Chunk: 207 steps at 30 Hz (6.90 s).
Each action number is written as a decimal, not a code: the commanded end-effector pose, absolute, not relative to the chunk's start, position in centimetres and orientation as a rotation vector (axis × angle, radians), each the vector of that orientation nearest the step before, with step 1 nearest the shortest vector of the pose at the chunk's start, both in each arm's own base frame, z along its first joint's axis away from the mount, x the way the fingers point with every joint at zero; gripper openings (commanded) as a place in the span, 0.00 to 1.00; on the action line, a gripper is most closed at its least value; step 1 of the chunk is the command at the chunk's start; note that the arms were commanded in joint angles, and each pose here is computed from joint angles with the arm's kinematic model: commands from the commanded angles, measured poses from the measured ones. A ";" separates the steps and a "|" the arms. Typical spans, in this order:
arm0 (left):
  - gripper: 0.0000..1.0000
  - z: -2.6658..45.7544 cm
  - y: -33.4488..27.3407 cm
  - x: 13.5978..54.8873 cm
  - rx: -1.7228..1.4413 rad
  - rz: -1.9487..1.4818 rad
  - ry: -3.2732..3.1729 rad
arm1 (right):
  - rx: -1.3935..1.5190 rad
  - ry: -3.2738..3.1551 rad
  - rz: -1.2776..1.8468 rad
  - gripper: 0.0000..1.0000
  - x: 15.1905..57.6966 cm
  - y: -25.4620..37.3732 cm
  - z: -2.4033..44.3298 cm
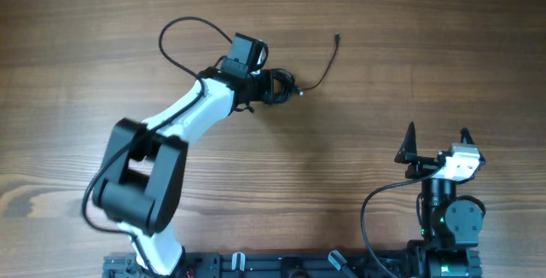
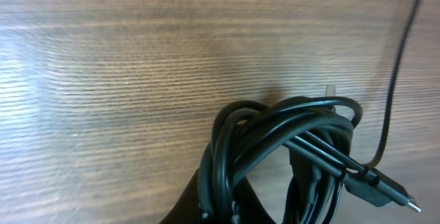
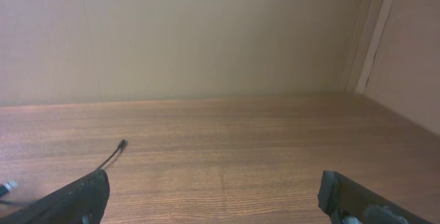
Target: Untangle cables
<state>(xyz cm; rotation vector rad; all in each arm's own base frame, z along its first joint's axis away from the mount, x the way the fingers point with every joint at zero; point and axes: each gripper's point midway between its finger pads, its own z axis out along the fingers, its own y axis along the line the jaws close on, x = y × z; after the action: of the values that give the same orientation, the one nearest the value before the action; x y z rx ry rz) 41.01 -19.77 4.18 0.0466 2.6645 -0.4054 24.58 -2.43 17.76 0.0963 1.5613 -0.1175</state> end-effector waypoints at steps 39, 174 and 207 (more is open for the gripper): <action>0.04 13.8 -22.2 34.0 0.463 -0.721 2.600 | 0.398 1.624 0.872 1.00 24.1 5.5 16.8; 0.72 15.7 -25.0 31.9 -0.364 -0.769 2.675 | 0.464 2.116 1.477 0.04 31.8 18.1 16.0; 0.04 14.4 -24.3 32.5 0.318 -0.517 2.607 | -0.011 2.029 1.638 0.13 28.7 20.8 19.6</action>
<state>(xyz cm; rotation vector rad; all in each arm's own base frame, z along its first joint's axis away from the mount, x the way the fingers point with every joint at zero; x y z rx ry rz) 31.96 -25.12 14.89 0.2944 2.6156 -0.5979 28.78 20.51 19.10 0.0644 2.0493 1.6441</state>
